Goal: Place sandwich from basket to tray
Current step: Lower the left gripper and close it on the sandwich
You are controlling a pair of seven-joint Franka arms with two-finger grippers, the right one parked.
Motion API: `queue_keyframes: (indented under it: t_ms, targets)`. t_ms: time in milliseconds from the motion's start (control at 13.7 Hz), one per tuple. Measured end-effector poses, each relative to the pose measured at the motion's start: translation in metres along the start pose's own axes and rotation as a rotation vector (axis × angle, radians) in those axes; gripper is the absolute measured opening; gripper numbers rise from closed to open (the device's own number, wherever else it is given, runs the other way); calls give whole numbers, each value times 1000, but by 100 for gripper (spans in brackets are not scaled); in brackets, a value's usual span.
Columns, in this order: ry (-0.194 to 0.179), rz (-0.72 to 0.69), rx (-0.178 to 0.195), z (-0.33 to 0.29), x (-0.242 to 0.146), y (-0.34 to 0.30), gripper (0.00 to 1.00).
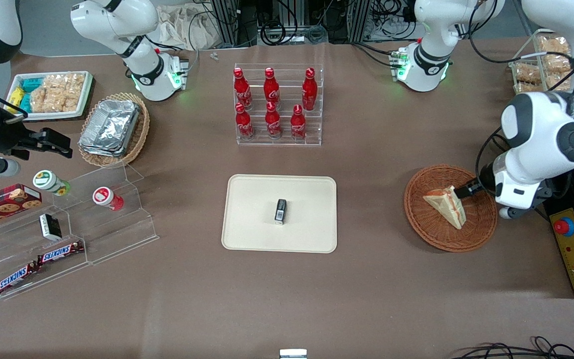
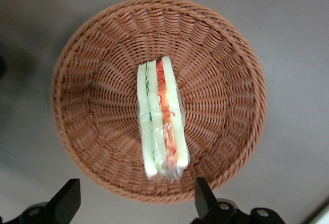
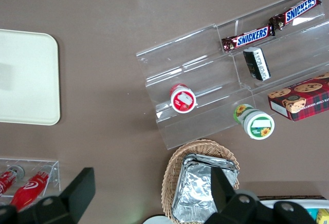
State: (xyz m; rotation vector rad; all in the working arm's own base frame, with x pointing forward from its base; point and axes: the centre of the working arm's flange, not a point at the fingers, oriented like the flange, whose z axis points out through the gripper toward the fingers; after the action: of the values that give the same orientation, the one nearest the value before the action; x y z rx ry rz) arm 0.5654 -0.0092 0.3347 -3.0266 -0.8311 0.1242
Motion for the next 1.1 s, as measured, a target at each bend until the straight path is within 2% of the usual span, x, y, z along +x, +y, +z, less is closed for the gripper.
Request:
queue_keyframes:
  t_ms: [366,585,732,878,1098]
  targets:
    - [31,-96,-26,54,10,7,100]
    - [24,-126,-25,81,11,12,100]
    - [8,-132,-16,98,10,12,95]
    - [3,-132,-13,103,10,12,70]
    - [0,-125,-10,84,11,14,40]
